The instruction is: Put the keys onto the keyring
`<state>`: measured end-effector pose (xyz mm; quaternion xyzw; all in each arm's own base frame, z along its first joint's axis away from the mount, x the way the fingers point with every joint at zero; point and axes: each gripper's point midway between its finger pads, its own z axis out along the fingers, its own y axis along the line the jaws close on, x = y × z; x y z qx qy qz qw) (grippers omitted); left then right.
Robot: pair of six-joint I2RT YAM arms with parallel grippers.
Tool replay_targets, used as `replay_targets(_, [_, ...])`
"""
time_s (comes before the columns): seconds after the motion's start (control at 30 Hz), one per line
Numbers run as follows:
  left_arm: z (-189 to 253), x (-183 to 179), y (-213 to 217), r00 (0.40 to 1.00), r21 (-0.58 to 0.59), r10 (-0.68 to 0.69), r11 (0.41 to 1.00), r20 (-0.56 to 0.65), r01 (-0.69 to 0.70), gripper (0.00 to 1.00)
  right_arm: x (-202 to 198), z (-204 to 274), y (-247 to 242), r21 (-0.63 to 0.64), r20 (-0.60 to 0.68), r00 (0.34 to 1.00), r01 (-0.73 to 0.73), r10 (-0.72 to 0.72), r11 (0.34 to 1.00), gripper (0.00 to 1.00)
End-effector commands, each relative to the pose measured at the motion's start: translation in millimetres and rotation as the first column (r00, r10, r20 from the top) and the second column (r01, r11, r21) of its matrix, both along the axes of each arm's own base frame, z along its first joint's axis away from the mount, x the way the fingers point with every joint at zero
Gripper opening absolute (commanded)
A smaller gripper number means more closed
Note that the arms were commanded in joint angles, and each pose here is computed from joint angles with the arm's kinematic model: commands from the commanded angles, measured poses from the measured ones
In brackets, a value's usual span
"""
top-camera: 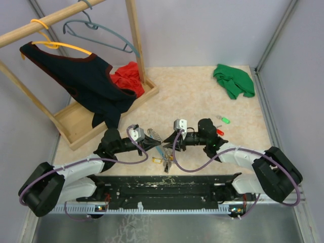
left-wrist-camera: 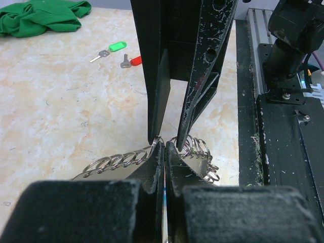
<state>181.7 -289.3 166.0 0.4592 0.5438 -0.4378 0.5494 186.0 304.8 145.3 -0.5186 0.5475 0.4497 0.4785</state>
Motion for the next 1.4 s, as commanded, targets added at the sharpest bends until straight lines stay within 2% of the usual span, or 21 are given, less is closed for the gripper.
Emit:
replay_targets(0.0, [20,-2,-5,0.998,-0.055,-0.028,0.998,0.056,0.032,0.0,1,28,12,0.072,0.071,0.997,-0.049,0.044,0.996,0.27])
replay_targets(0.17, [21,-4,-6,0.998,-0.058,-0.04,0.997,0.056,0.044,0.0,3,30,13,0.081,0.072,0.997,-0.042,0.036,0.996,0.27])
replay_targets(0.33, [21,-5,-4,0.998,-0.06,-0.036,0.997,0.06,0.04,0.0,18,21,6,0.027,0.047,0.997,0.053,-0.055,0.998,0.22])
replay_targets(0.5, [20,-6,-3,0.998,-0.056,-0.031,0.998,0.061,0.035,0.0,19,21,2,0.017,0.026,0.997,0.072,-0.073,0.997,0.2])
replay_targets(0.63, [20,-7,-3,0.997,-0.054,-0.043,0.997,0.065,0.046,0.0,31,20,-2,-0.001,-0.021,0.989,0.149,-0.149,0.989,0.12])
replay_targets(0.7, [20,-7,-3,0.997,-0.053,-0.045,0.997,0.063,0.048,0.0,30,22,-2,0.007,-0.026,0.99,0.136,-0.135,0.991,0.13])
replay_targets(0.83, [21,-6,-4,0.997,-0.053,-0.041,0.998,0.064,0.044,0.0,21,23,0,0.02,-0.022,0.996,0.088,-0.087,0.996,0.27])
replay_targets(0.97, [20,-6,-4,0.997,-0.052,-0.043,0.998,0.06,0.046,0.0,15,24,3,0.034,-0.024,0.999,0.044,-0.043,0.998,0.32])
replay_targets(1.17, [20,-9,-6,0.996,-0.052,-0.069,0.996,0.056,0.072,0.0,19,32,6,0.068,-0.026,0.998,0.053,-0.051,0.996,0.32])
replay_targets(1.37, [19,-15,-8,0.992,-0.047,-0.113,0.992,0.054,0.116,0.0,32,34,8,0.078,-0.048,0.992,0.116,-0.112,0.99,0.27])
